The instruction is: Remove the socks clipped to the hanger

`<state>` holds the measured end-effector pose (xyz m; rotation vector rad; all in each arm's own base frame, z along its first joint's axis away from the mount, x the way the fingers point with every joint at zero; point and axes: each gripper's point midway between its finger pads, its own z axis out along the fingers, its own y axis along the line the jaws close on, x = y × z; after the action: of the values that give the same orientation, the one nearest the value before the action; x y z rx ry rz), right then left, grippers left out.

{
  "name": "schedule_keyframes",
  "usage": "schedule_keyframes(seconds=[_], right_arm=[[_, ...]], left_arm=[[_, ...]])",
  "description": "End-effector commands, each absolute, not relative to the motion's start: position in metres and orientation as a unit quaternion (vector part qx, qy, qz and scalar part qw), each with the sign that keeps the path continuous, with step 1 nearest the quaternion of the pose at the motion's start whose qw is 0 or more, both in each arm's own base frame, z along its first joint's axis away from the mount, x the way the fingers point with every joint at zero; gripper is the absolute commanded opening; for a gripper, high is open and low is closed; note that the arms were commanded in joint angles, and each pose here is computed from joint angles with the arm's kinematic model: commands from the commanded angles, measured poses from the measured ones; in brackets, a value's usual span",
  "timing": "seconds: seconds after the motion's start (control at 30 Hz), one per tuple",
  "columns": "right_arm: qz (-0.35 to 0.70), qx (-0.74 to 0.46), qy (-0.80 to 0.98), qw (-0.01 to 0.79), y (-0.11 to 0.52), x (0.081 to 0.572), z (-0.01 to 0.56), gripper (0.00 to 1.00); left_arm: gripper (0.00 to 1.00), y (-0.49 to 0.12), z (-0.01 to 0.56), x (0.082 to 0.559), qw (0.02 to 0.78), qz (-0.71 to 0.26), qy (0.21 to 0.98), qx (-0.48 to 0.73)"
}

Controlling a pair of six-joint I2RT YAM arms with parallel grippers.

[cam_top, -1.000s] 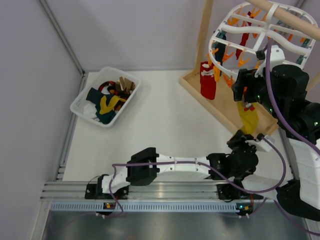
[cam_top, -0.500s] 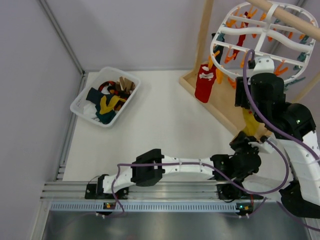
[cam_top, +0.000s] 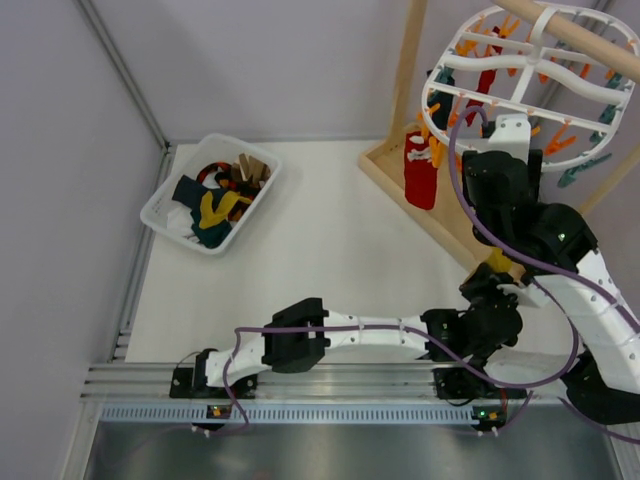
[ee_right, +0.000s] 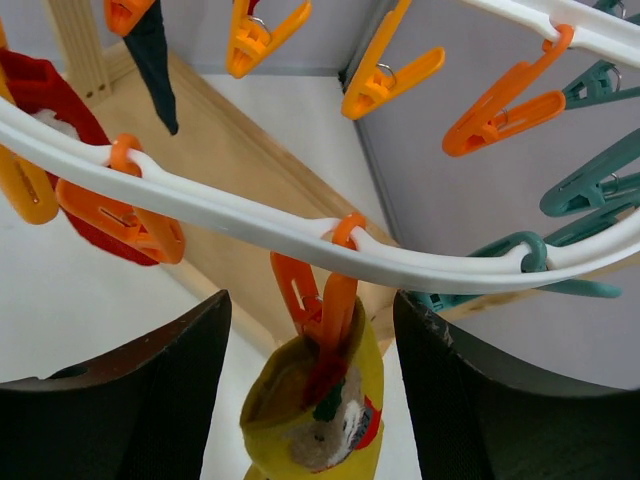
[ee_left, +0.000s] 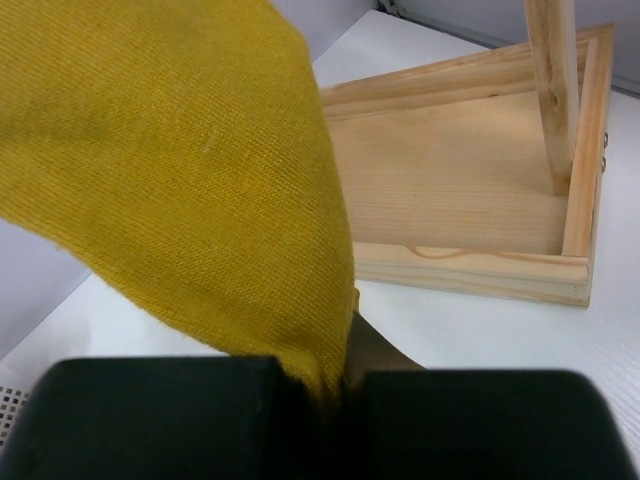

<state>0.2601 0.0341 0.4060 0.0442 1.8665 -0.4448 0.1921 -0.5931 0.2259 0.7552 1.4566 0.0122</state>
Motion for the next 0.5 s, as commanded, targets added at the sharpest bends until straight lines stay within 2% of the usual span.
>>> schedule_keyframes(seconds=[0.0,0.47], right_arm=[[-0.217,0.05,0.768,0.6,0.029,0.265,0.417,0.63],[-0.283,0.069,0.73,0.619,0.019,0.274,0.422,0.58]], left_arm=[[0.0,-0.602,0.245,0.178,0.692,-0.023,0.641,0.331],[0.0,-0.607,0.248,0.17,0.689,-0.052,0.641,0.334]])
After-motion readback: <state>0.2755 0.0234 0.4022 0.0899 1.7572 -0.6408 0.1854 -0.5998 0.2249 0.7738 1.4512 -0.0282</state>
